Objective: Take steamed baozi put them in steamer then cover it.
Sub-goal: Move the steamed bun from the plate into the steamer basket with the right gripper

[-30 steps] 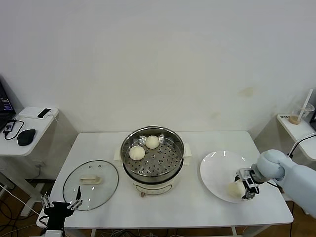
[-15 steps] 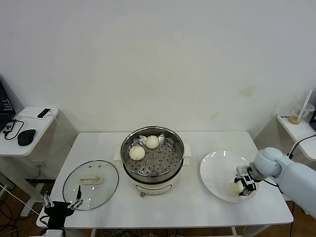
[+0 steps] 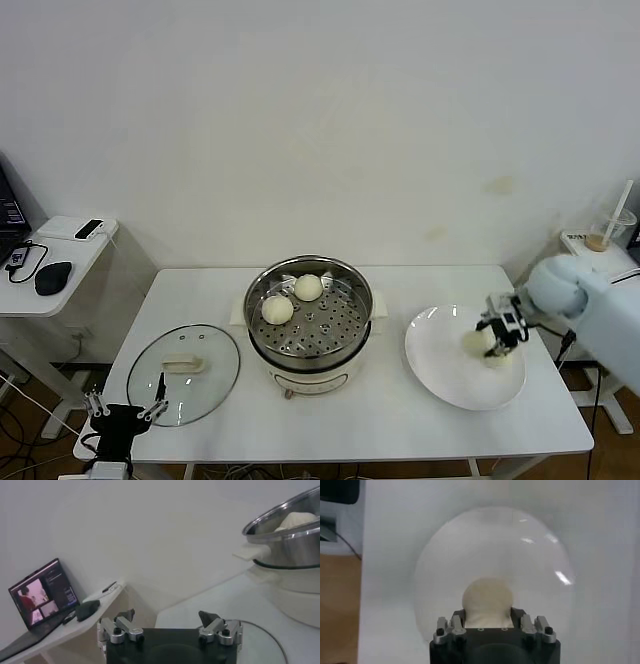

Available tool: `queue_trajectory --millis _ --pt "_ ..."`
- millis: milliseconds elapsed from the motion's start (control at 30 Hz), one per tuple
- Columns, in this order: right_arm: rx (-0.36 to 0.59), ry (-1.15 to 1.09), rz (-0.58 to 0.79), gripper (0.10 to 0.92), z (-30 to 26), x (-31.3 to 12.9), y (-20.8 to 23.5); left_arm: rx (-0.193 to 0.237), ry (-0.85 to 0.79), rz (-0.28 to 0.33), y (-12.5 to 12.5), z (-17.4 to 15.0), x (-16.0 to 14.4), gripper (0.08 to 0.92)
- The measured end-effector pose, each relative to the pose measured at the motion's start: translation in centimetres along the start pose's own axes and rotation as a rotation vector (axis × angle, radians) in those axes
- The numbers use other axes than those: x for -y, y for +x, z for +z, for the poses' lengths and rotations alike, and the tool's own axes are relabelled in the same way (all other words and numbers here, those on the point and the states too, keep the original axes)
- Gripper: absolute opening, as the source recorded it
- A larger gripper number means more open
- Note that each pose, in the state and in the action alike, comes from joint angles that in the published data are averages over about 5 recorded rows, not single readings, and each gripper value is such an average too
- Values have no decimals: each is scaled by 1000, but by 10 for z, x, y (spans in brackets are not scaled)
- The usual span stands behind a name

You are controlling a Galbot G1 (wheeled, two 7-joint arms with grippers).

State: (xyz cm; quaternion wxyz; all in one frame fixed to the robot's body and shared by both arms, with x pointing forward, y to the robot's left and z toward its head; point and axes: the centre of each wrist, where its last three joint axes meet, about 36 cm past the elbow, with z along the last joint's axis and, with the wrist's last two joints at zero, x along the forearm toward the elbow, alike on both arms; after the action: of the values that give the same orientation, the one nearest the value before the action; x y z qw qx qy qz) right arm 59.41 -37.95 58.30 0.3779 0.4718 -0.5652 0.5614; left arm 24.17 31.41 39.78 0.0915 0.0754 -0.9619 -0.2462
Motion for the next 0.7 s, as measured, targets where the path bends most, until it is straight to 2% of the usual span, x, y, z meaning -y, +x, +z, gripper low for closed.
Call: queue_trajectory --millis 167,433,700 --pt "33 50 55 578 -32 32 33 -1 2 0 0 0 1 823" --pt "105 194 133 577 -114 77 76 -7 -5 -10 2 1 -3 823" --pt "190 358 149 577 -196 95 84 -14 -11 -22 6 1 -8 823"
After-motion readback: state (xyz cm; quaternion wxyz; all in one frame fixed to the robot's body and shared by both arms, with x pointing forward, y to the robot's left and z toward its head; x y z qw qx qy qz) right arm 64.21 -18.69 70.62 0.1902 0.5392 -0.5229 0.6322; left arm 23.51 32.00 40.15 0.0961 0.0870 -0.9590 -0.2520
